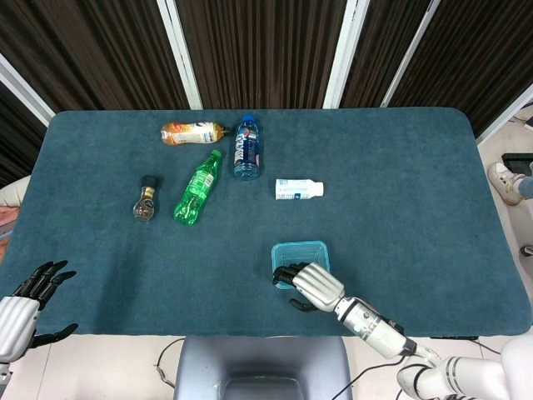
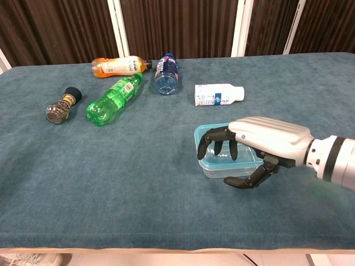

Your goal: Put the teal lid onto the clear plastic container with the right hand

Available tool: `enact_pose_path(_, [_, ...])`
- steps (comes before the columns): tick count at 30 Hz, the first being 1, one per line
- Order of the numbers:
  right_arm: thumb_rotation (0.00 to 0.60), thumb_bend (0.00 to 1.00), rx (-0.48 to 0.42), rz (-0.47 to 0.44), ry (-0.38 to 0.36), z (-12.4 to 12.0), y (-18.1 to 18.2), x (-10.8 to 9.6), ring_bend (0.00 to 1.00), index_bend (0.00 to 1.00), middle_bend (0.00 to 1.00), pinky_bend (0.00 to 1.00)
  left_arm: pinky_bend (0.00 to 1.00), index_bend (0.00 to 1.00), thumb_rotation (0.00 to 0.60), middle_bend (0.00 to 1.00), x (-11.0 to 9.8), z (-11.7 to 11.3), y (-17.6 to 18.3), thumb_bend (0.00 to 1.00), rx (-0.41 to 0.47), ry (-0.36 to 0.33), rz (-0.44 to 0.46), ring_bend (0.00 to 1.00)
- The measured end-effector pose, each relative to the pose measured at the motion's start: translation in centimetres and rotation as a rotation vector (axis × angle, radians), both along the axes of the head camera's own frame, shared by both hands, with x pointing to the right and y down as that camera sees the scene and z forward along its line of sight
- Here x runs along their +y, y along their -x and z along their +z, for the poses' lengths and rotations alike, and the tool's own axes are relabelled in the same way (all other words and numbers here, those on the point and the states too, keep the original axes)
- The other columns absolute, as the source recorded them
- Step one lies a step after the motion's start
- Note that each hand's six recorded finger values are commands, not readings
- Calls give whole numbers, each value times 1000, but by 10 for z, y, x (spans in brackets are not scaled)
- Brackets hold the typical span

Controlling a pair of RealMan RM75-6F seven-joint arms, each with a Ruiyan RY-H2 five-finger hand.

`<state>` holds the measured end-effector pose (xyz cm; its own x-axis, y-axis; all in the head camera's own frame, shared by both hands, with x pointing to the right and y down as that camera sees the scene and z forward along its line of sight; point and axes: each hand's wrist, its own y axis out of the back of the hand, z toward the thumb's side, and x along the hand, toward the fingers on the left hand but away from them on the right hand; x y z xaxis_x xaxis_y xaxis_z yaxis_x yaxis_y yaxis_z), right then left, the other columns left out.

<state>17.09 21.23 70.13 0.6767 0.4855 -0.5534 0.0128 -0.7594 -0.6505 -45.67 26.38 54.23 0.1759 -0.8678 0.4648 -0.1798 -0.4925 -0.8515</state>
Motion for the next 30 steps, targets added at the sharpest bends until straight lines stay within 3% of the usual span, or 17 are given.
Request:
enact_pose_path(12, [600,483,1,-1,20,4,-2,3,369,447,370,527,266,207,600,96,0,0,1,445,1,1,-4,77])
enact_pose_path(21, [600,483,-20,14,-5,-2,-2,-2,356,440,370,515,266,207,600,96,-1,0,2,446,2,-1,-7,77])
enact_pose_path(24, [600,483,-40,26,-48,-11,-3,-8,318,418,365,470,266,207,600,96,-1,0,1,446,0,0,-3,77])
enact_pose_path(30, [600,483,-54,93,-270,-57,-30,-22,236,329,301,365,266,207,600,96,-1,2,0,446,-8,1,2,77])
